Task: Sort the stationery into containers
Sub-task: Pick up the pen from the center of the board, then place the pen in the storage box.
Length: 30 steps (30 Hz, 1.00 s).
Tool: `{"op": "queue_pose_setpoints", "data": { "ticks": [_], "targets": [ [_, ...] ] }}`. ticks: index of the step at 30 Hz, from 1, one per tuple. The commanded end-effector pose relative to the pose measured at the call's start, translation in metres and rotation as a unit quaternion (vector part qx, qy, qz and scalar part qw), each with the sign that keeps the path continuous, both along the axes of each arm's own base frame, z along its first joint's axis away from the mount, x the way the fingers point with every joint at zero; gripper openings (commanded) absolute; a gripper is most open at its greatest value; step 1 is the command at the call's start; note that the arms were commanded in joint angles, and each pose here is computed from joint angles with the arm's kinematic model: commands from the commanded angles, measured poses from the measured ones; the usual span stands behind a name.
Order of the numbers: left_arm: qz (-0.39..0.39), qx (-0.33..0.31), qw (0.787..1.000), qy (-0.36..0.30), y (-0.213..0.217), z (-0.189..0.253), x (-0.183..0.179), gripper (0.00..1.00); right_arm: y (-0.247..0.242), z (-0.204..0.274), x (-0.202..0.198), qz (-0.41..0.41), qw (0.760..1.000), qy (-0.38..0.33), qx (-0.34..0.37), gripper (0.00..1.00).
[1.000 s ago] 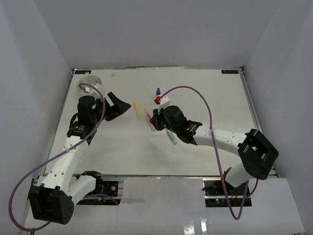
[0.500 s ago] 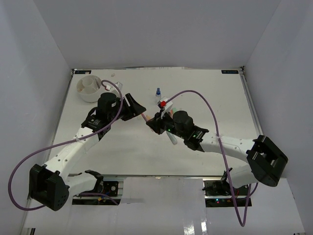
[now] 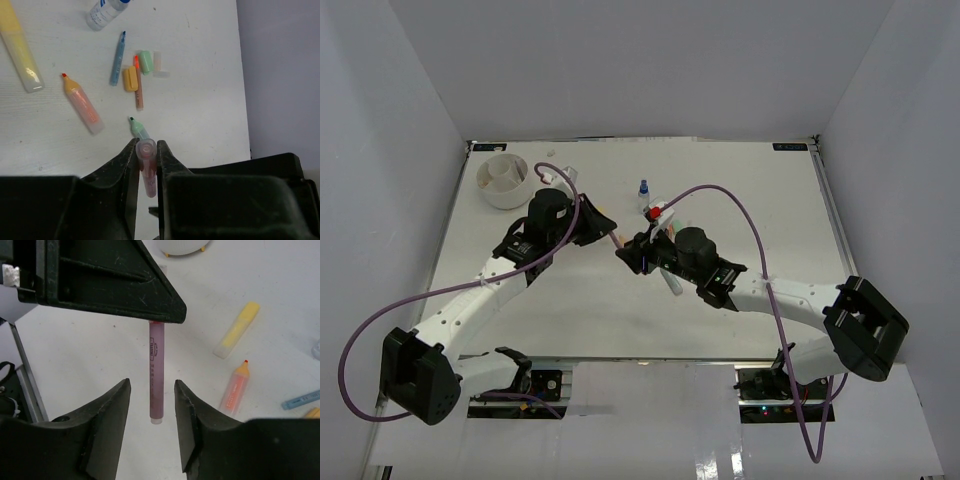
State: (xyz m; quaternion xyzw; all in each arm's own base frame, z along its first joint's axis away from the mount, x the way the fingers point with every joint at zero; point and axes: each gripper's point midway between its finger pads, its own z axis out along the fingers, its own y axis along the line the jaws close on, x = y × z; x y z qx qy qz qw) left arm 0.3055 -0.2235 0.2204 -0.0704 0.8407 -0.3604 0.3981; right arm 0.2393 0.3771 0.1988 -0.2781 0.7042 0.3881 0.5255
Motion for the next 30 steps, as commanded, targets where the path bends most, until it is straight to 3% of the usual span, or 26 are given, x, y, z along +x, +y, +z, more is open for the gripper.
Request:
{"op": "queue_pose_setpoints", "data": {
  "ticks": [1,6,9,11,15,19,24,30],
  "targets": [
    [0.02,0.01,0.999,-0.048,0.008,0.024,0.009,0.15,0.0,0.017,0.001,-0.001,0.999,-0.023,0.022,0.49],
    [0.103,0.095,0.986,-0.085,0.044,0.023,0.035,0.15,-0.017,0.01,0.011,-0.033,0.999,-0.019,0.005,0.83],
    [0.189,0.178,0.957,-0.126,0.087,0.034,0.06,0.15,-0.034,0.005,0.021,-0.063,0.998,-0.025,-0.012,0.98],
    [0.226,0.225,0.935,-0.153,0.112,0.042,0.078,0.16,-0.047,-0.001,0.028,-0.085,0.995,-0.038,-0.037,0.9],
    [0.315,0.248,0.9,-0.172,0.177,0.06,0.116,0.17,-0.069,-0.01,0.035,-0.114,0.989,-0.06,-0.073,0.9],
    [0.372,0.272,0.863,-0.206,0.217,0.078,0.15,0.18,-0.085,-0.03,0.037,-0.124,0.985,-0.06,-0.101,0.9],
    [0.41,0.285,0.839,-0.217,0.251,0.078,0.186,0.19,-0.097,-0.041,0.04,-0.122,0.985,-0.055,-0.111,0.9],
    [0.422,0.299,0.828,-0.216,0.276,0.068,0.224,0.22,-0.105,-0.043,0.041,-0.112,0.988,-0.042,-0.098,0.9]
  ]
}}
